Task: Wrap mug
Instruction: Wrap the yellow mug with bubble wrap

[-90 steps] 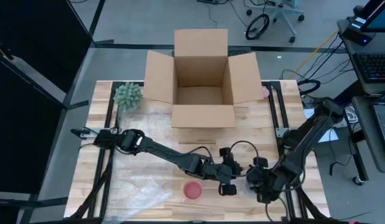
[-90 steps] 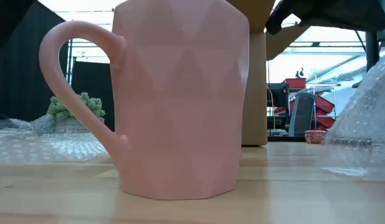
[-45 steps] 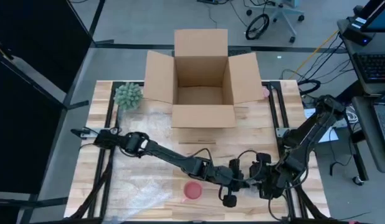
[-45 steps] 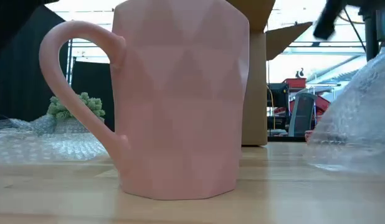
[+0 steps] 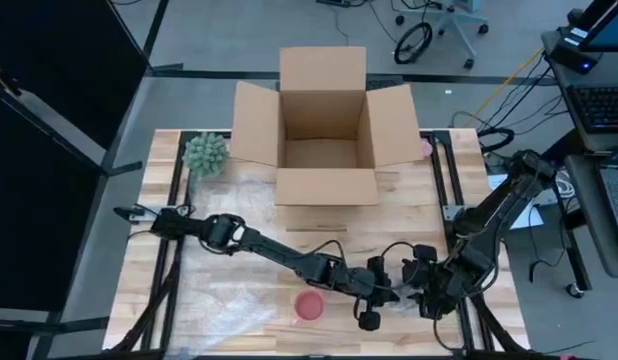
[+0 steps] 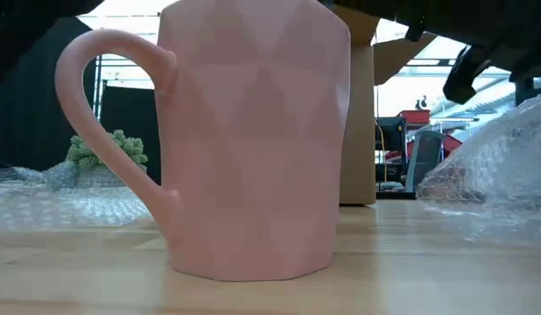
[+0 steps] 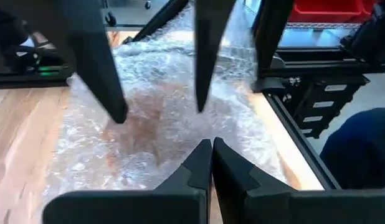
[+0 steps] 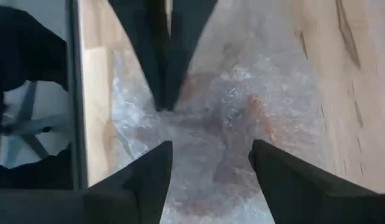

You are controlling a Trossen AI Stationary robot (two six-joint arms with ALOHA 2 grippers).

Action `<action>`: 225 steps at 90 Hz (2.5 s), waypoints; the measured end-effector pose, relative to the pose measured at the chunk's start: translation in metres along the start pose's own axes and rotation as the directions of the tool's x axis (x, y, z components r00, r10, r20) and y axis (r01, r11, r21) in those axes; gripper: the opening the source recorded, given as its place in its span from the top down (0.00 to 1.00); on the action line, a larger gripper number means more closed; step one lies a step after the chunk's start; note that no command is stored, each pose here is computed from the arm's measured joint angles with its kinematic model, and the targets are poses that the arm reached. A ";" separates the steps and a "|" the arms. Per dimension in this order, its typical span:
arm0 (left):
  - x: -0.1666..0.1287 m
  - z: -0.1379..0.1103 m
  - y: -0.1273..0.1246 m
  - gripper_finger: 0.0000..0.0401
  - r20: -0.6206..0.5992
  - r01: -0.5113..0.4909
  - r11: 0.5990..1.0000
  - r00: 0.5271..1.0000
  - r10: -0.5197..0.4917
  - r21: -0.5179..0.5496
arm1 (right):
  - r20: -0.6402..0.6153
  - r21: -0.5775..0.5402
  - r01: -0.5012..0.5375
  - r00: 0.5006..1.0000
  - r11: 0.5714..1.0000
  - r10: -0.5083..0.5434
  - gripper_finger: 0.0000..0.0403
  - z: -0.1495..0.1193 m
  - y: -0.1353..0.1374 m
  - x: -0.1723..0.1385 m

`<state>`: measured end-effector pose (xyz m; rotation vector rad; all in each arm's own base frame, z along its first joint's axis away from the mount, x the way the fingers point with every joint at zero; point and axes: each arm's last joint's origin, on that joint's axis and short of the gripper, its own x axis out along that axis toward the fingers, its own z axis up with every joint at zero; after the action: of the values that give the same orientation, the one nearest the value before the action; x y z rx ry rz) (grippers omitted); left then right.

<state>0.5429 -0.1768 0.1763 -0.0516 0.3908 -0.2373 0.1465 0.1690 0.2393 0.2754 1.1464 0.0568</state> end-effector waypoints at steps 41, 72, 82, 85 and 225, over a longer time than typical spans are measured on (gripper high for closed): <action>0.000 -0.001 0.001 1.00 -0.009 -0.004 1.000 1.000 0.004 0.000 | -0.132 0.131 0.079 0.989 0.988 -0.062 0.48 -0.013 -0.014 -0.013; 0.000 -0.001 0.002 1.00 -0.008 -0.007 1.000 1.000 0.007 -0.002 | -0.158 0.171 0.189 0.974 0.967 -0.162 0.48 -0.014 0.001 0.027; 0.000 -0.001 0.002 1.00 -0.007 -0.007 1.000 1.000 0.007 -0.002 | -0.178 0.156 0.243 0.960 0.957 -0.215 0.48 -0.015 0.004 0.043; 0.000 -0.001 0.002 1.00 -0.006 -0.007 1.000 1.000 0.007 -0.002 | -0.185 0.151 0.259 0.955 0.954 -0.230 0.48 -0.016 0.005 0.047; 0.001 -0.002 0.002 1.00 -0.010 -0.009 1.000 1.000 0.009 -0.001 | -0.227 0.029 0.252 0.944 0.967 -0.239 0.33 -0.011 0.003 0.075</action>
<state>0.5434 -0.1750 0.1744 -0.0495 0.4009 -0.2281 0.1680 0.1879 0.1689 0.1776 1.3989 -0.1707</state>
